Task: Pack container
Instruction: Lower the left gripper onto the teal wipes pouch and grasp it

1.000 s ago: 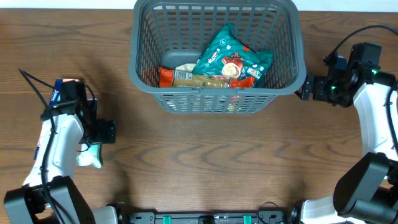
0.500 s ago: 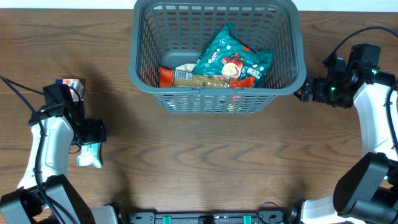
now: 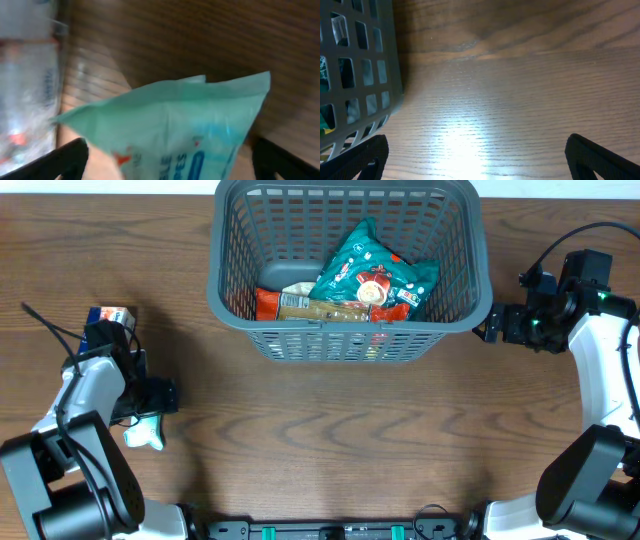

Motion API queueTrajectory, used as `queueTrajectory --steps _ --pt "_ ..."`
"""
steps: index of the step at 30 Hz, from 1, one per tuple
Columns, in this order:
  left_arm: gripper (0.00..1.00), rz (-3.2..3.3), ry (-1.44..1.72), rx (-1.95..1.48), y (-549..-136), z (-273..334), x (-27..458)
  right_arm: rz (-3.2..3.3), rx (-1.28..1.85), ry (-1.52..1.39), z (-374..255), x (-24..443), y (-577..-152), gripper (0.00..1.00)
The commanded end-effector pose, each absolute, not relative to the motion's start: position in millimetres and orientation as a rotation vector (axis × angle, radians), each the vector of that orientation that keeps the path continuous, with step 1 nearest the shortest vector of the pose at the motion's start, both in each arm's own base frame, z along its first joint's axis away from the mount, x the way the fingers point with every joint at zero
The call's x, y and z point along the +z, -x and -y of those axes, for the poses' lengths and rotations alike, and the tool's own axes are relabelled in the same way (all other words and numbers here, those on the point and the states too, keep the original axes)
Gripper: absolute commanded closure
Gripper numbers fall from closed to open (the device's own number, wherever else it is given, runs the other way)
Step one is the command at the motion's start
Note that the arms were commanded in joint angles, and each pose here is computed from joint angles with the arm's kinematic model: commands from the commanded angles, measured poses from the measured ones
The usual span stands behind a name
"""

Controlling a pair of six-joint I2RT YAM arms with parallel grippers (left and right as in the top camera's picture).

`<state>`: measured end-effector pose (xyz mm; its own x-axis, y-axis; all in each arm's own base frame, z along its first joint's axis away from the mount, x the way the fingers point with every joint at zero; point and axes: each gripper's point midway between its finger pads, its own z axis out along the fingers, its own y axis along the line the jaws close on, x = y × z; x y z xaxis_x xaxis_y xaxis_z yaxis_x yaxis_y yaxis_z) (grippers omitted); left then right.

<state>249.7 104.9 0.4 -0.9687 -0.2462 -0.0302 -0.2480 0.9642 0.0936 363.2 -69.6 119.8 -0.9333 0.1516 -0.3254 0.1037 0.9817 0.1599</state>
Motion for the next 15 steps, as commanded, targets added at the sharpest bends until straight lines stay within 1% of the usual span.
queueTrajectory --steps 1,3,5,6,8,9,12,13,14,15 --pt "0.25 -3.113 0.418 0.135 -247 -104 -9 -2.772 0.203 -0.185 71 123 -364 0.01" --pt "0.42 -3.121 0.419 0.131 -246 -103 -11 -2.772 0.203 -0.185 71 123 -364 0.01" --pt "0.57 -3.119 0.418 0.093 -248 -99 -12 -2.773 0.204 -0.185 71 123 -364 0.01" --pt "0.62 -3.116 0.417 0.065 -249 -96 -12 -2.773 0.204 -0.185 71 123 -364 0.01" --pt "0.62 -3.112 0.416 0.037 -250 -93 -12 -2.772 0.204 -0.185 71 123 -364 0.01" --pt "0.64 -3.110 0.416 0.024 -250 -92 -12 -2.772 0.203 -0.185 71 123 -364 0.01" --pt "0.80 -3.100 0.412 -0.019 -253 -87 -10 -2.771 0.203 -0.185 71 123 -364 0.01" --pt "0.89 -3.092 0.410 -0.045 -254 -84 -7 -2.771 0.203 -0.185 71 123 -364 0.01" --pt "0.94 -3.084 0.410 -0.058 -256 -83 -3 -2.772 0.203 -0.185 71 123 -364 0.01" --pt "0.94 -3.072 0.407 -0.082 -258 -81 1 -2.772 0.203 -0.185 71 123 -364 0.01"
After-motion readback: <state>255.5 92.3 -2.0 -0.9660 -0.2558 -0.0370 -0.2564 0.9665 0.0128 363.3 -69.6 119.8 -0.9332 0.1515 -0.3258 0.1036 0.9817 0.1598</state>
